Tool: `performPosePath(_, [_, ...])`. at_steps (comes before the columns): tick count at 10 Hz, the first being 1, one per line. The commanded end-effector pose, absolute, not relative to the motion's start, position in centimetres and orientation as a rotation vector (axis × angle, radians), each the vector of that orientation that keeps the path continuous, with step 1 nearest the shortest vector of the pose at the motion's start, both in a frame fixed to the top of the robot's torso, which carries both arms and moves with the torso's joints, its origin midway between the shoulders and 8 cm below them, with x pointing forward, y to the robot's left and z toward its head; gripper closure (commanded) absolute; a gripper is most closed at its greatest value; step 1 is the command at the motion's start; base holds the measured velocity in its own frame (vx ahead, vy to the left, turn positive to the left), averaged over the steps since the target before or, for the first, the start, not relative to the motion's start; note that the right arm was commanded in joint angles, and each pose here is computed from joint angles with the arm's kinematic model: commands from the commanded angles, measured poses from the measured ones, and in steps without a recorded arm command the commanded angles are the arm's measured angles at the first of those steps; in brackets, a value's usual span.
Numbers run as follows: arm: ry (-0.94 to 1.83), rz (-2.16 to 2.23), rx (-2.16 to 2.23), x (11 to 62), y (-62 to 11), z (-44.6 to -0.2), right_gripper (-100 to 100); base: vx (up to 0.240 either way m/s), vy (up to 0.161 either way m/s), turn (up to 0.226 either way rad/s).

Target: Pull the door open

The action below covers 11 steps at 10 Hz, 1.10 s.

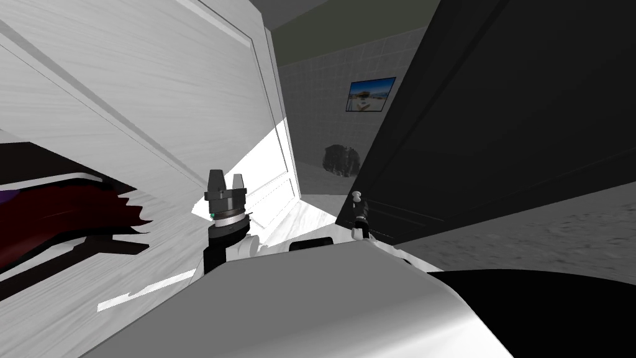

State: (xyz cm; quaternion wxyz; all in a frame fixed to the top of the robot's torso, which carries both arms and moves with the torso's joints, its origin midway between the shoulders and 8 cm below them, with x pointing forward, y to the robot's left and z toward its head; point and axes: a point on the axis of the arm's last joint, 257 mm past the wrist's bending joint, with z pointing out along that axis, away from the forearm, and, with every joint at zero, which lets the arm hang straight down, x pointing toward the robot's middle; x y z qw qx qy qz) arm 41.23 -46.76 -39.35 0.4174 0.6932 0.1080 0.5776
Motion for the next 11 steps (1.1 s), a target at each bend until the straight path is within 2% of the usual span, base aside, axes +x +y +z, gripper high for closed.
performPosePath(1, [0.205,1.497,1.764,41.6,-46.3,-39.3,-100,-0.056,-0.003,0.028])
performPosePath(11, [-0.169,1.736,1.869,43.7,-43.6,-39.2,-100,-0.067,-0.006,0.029])
